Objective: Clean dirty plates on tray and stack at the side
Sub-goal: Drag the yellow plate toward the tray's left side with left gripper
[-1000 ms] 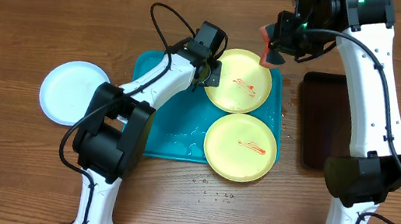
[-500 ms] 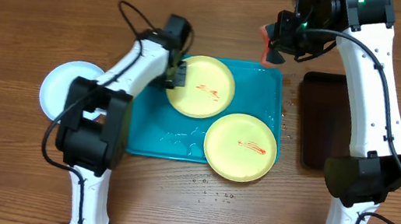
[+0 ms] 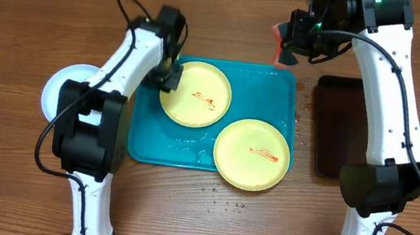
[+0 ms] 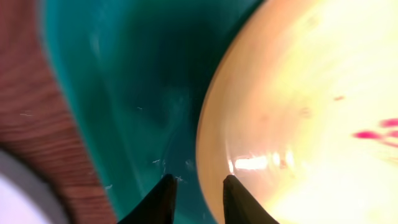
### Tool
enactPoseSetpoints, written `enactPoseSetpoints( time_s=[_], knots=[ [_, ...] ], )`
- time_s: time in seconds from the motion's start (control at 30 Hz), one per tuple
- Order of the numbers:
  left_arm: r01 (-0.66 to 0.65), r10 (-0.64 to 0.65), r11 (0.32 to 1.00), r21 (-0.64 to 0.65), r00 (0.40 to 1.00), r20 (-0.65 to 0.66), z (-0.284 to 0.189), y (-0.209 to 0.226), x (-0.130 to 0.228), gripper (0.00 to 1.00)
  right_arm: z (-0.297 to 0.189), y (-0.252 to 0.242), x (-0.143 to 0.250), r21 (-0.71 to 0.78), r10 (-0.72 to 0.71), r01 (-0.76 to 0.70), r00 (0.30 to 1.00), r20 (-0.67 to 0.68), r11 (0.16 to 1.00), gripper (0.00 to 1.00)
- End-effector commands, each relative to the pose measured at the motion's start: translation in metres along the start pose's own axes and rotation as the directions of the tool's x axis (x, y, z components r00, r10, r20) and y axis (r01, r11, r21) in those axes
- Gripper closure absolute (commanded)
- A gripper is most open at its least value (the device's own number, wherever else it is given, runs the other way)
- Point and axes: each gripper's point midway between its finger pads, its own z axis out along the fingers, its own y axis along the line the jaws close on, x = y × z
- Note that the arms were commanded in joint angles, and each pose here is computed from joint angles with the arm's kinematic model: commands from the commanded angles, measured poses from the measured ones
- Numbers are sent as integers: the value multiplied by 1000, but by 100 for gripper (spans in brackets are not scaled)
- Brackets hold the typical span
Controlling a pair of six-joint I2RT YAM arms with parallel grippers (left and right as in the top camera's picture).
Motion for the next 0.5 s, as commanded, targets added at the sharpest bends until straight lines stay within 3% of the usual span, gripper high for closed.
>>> enactPoseSetpoints(
  time_s=[0.0,0.23,0.47],
  knots=[
    [20,-24,999,26,989,149,-65,4,-23,66,-4,1,-3,0,-7,7,1000,19,1000,96],
    [171,-189,981,92,951,246,-154,12,9,61,-4,1,-3,0,-10,10,1000,20,1000,96],
    [344,-371,924,166,912,176,-142,1,55,58,-4,1,-4,0,-11,11,1000,21,1000,96]
  ],
)
